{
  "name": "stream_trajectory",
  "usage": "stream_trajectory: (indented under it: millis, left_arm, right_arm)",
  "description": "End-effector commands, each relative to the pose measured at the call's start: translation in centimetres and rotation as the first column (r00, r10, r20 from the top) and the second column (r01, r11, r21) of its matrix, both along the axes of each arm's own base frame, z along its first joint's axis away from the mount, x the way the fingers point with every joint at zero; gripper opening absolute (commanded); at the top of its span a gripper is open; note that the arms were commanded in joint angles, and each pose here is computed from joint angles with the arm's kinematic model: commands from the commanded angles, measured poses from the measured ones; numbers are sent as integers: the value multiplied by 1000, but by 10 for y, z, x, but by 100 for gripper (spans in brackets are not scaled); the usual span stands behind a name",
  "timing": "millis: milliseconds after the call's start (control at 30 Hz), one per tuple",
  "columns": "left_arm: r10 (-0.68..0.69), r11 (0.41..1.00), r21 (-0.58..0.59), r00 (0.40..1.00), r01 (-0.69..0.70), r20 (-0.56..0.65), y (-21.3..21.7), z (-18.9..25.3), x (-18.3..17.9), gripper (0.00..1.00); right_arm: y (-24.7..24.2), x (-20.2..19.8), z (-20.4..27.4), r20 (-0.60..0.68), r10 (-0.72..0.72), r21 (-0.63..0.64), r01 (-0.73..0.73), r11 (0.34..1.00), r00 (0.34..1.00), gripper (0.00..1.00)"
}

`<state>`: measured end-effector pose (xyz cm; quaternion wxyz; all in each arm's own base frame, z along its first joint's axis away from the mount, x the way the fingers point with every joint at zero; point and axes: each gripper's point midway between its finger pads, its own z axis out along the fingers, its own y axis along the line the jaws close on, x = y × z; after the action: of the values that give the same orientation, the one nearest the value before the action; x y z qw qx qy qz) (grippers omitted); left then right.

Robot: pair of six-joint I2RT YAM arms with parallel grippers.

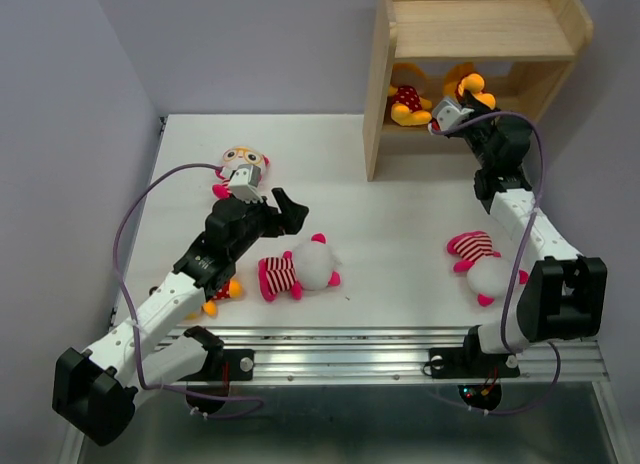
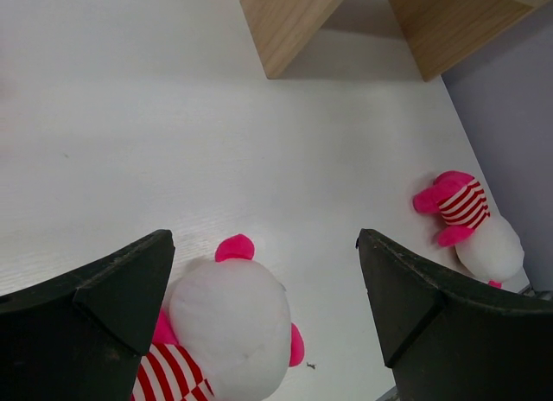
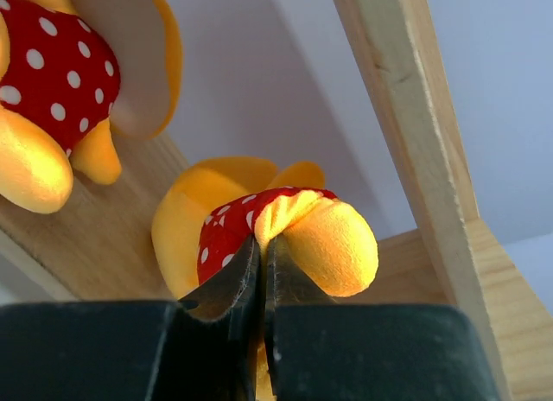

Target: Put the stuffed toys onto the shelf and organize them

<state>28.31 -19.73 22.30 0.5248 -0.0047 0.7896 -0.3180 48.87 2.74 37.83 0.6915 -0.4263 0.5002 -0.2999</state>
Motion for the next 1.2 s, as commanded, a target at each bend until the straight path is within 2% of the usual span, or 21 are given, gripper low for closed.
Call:
stream_trajectory:
  millis: [0,233,400,967,1167]
  left_arm:
    - [-3,1000,-24,999,4,48,0,14,3,99]
    - [-1,1000,-25,999,1,39,1,11,3,99]
    - [-2,1000,-27,999,3,38,2,11,2,98]
    - [-9,999,-40,1000,10,15,-2,2,4,99]
    - [-13,999,-43,1000,13,12,-3,2,5,98]
  right_arm:
    - [-2,-3,34,226,33,-13,-31,999,974,1]
    - [-2,7,-12,191,73,0,-75,997,979,1]
    - [3,12,-34,203,103,-38,-97,995,974,1]
    - [6,29,-64,167,222,-101,-207,973,961,4]
    - [12,28,-66,168,254,-106,-239,965,952,11]
